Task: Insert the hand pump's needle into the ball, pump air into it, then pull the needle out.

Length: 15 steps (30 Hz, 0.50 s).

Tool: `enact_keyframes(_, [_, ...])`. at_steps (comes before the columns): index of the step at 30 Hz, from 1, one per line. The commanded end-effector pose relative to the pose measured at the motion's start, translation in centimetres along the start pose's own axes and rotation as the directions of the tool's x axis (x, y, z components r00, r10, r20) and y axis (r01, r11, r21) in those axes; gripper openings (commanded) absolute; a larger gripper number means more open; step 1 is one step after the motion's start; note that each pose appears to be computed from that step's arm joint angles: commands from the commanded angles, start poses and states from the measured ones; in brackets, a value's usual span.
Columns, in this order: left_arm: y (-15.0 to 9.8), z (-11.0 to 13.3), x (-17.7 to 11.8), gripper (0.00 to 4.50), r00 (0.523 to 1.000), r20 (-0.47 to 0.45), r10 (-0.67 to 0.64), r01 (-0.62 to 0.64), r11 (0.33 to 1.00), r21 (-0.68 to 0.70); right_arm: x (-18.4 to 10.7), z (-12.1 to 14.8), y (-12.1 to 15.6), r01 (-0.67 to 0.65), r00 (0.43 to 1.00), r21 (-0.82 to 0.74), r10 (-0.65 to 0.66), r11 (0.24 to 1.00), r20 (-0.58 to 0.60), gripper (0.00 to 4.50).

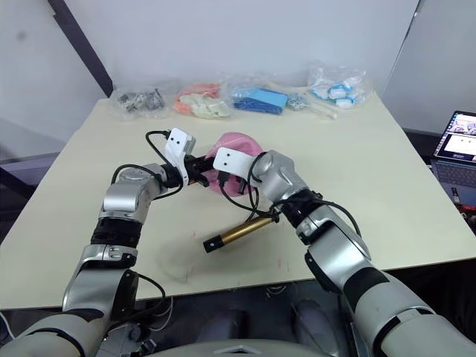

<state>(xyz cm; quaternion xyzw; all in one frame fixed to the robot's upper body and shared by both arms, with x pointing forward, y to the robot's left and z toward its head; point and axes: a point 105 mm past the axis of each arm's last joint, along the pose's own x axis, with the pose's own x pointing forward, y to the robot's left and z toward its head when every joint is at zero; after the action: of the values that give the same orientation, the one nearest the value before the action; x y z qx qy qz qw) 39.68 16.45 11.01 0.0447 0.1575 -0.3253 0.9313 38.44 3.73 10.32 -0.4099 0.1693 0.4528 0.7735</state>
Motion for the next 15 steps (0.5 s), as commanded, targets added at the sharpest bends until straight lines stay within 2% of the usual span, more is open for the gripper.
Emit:
enact_keyframes(1, [-0.9, -5.0, 0.5, 0.00, 0.987, -0.159, -0.033, 0.021, 0.997, -0.078, -0.9, -0.2, 1.4, -0.043, 0.999, 0.025, 0.043, 0.999, -0.010, 0.52])
enact_keyframes(7, [-0.8, -4.9, 0.6, 0.00, 0.988, -0.153, -0.030, 0.019, 0.997, -0.074, -2.8, -0.5, 1.3, 0.013, 1.000, 0.044, -0.014, 0.999, 0.006, 0.52])
enact_keyframes(15, [-1.1, -4.9, 0.8, 0.00, 0.989, -0.144, -0.038, 0.028, 0.997, -0.073, -2.9, -1.2, 0.0, 0.082, 0.996, 0.063, -0.084, 0.995, 0.021, 0.52])
